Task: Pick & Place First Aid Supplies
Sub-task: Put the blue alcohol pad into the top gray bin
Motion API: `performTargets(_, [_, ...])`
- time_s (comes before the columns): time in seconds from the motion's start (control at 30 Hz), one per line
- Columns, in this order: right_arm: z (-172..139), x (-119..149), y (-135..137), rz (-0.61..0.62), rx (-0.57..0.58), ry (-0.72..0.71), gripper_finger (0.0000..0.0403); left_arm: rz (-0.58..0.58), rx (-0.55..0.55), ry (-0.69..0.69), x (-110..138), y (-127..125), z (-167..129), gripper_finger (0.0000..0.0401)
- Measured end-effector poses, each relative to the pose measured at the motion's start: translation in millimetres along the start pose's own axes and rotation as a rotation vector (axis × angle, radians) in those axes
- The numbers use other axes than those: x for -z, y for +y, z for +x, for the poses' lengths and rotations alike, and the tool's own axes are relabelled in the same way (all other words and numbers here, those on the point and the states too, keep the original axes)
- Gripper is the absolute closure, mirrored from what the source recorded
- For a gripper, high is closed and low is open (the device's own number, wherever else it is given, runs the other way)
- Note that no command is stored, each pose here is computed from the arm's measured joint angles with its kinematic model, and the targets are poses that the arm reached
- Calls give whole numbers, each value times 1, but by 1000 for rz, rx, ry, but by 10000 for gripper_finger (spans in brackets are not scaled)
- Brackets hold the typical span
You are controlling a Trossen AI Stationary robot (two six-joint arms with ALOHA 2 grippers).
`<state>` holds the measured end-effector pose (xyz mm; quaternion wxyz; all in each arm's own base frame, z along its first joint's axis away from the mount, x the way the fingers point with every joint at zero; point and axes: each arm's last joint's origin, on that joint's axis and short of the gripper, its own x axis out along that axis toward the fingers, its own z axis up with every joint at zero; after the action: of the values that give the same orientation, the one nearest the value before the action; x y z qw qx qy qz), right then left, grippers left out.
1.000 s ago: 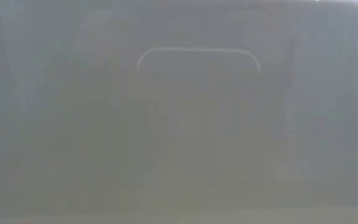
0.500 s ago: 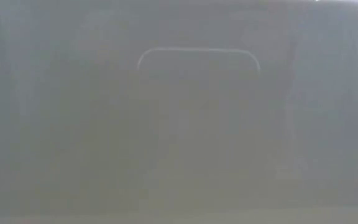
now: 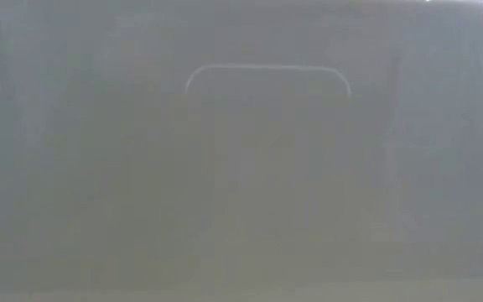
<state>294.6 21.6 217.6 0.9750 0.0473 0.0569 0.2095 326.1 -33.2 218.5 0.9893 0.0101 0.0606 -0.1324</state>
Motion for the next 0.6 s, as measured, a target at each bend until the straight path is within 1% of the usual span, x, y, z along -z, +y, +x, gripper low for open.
performTargets(0.1, [0,0,0,1,0,3,402,-8,15,-14,-2,0,0,347])
performTargets(0.23, [0,0,0,1,0,3,402,-11,14,-11,-1,0,0,391])
performTargets(0.27, [0,0,0,2,0,3,402,-15,14,-10,-1,0,0,395])
performTargets(0.43, [0,0,0,49,16,1,396,-29,-2,-12,-2,0,0,398])
performTargets(0.53, [0,0,-1,52,19,-2,374,-29,-8,-9,-6,0,-4,399])
performTargets(0.6, [0,0,-1,52,24,-3,352,-35,-13,20,-8,-1,-8,400])
